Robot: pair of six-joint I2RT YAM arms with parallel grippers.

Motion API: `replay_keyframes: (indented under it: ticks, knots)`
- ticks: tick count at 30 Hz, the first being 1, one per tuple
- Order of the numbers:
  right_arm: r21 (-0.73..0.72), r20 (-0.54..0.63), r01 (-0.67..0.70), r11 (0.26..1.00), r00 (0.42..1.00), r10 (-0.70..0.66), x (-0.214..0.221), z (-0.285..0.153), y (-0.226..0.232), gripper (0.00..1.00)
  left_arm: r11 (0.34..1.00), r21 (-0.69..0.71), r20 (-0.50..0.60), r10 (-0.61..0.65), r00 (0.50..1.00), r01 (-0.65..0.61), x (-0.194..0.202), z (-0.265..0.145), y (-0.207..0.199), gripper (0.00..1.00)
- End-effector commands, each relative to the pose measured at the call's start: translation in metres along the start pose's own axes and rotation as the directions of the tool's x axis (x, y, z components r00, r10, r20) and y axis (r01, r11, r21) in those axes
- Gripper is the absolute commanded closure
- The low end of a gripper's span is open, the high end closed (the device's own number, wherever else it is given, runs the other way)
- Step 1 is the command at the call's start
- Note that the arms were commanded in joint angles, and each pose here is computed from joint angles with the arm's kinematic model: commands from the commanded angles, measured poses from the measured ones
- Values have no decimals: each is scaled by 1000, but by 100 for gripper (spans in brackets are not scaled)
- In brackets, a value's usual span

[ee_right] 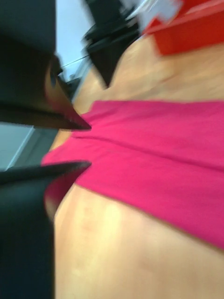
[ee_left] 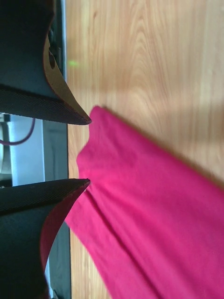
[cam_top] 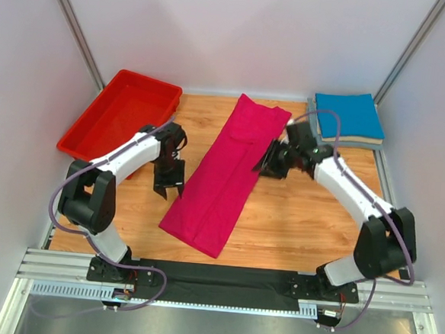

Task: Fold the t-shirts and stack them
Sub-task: Fold the tshirt

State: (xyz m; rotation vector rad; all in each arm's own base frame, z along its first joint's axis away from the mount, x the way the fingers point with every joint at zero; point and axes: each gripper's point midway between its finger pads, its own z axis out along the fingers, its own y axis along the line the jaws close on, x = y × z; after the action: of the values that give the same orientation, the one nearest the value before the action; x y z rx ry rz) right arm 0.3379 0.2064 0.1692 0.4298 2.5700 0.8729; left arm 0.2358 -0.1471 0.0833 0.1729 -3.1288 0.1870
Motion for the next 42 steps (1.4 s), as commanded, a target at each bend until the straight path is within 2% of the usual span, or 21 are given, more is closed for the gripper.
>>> replay_keyframes:
  ticks: [1,4,6,11,14,19,21,24,30,33,36,37,40,42]
  knots:
    - [105,-87,-85,991,992,95,82,1,-25,71,1000,10,2,20,1000,-20,3,8,17,44]
    - [45,-117,-60,997,991,65,130,14,-15,79,999,-38,-68,17,998,-20,16,29,30,49]
    - [44,-151,-51,998,987,57,162,29,-9,79,992,-123,-96,30,995,-42,23,40,49,50]
    - [100,-208,11,995,978,10,220,52,-5,64,990,-123,-106,52,993,-65,36,56,62,44]
    - [169,-258,54,984,966,-9,249,52,-14,54,986,-147,-165,49,985,-73,50,65,70,43]
    - [209,-310,47,977,950,21,285,48,-25,50,978,-203,-231,4,973,-52,56,72,79,44]
    - [213,-319,59,975,948,12,297,48,-28,50,975,-219,-269,-18,963,-43,59,72,80,48]
    - [197,-319,59,979,948,7,308,55,-27,50,969,-242,-263,-28,964,-38,59,71,83,50]
    - [274,-320,76,959,947,16,317,62,-37,57,966,-257,-230,-53,972,-8,54,68,88,46]
    - [319,-299,82,944,954,19,318,61,-46,64,968,-251,-215,-61,975,5,49,64,87,43]
    - [360,-291,97,928,957,13,320,58,-58,77,976,-216,-175,-31,984,-7,40,52,81,40]
    - [371,-293,102,923,956,13,320,55,-61,86,978,-207,-168,-25,985,-10,39,47,79,39]
    - [402,-266,132,906,964,-22,312,45,-71,100,993,-121,-156,-2,988,-17,41,35,65,38]
    - [417,-257,141,898,966,-33,306,29,-78,100,998,-59,-166,10,986,-20,49,31,58,38]
